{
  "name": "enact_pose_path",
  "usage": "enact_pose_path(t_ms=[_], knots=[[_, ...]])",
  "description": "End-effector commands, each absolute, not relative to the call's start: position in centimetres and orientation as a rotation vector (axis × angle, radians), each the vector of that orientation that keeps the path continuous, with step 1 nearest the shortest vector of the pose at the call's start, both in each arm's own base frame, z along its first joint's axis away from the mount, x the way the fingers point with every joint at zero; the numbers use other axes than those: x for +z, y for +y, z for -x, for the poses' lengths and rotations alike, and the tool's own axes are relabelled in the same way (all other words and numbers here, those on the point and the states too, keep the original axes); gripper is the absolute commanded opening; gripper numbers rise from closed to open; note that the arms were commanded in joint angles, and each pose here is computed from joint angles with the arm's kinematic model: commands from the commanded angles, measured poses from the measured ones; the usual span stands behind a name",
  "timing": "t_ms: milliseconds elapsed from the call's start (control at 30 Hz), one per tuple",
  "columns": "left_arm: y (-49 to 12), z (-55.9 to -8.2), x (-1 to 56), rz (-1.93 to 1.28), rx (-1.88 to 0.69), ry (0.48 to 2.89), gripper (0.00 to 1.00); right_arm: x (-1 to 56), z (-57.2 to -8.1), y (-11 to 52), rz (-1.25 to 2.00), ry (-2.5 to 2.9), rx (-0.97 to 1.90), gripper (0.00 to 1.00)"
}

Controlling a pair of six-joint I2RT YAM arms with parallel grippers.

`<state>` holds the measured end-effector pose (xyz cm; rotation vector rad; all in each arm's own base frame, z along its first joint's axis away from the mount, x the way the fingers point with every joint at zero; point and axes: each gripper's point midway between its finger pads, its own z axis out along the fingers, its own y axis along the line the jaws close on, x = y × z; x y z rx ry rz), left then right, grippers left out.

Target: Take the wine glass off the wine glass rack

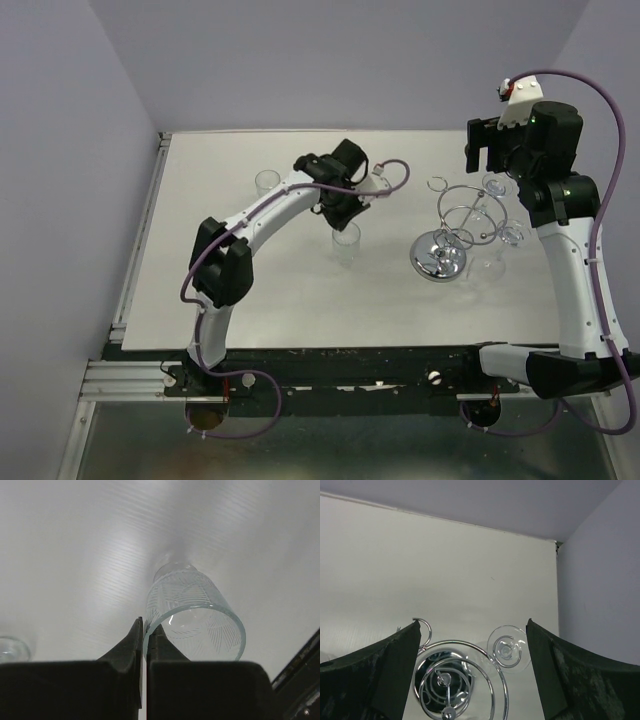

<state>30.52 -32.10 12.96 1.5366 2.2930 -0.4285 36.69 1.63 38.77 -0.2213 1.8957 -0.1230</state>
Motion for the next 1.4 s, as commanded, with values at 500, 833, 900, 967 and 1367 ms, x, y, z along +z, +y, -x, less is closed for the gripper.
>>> enact_pose_path(t_ms=[500, 833, 900, 967, 1367], knots=[[-23.2, -48.4, 15.8, -1.002, -0.250, 2.372, 0.00, 35.0, -35.7, -0.1, 0.279, 1.959, -0.226, 0.93], [-20.0, -49.5, 14.7, -0.935, -0.188, 2.431, 0.00, 32.3, -35.7, -0.6, 0.285, 2.021, -0.232, 0.93], [-19.1, -49.8, 14.4, -0.926, -0.168, 2.439, 0.00, 32.3, -35.8, -0.6, 0.288, 2.024, -0.231, 0.93], [-18.4, -50.3, 14.3, -0.916, -0.162, 2.440, 0.00, 32.3, -36.0, -0.5, 0.289, 2.024, -0.226, 0.93], [-16.6, -51.6, 12.7, -0.896, -0.156, 2.460, 0.00, 32.8, -37.2, -0.1, 0.289, 2.024, -0.202, 0.93]])
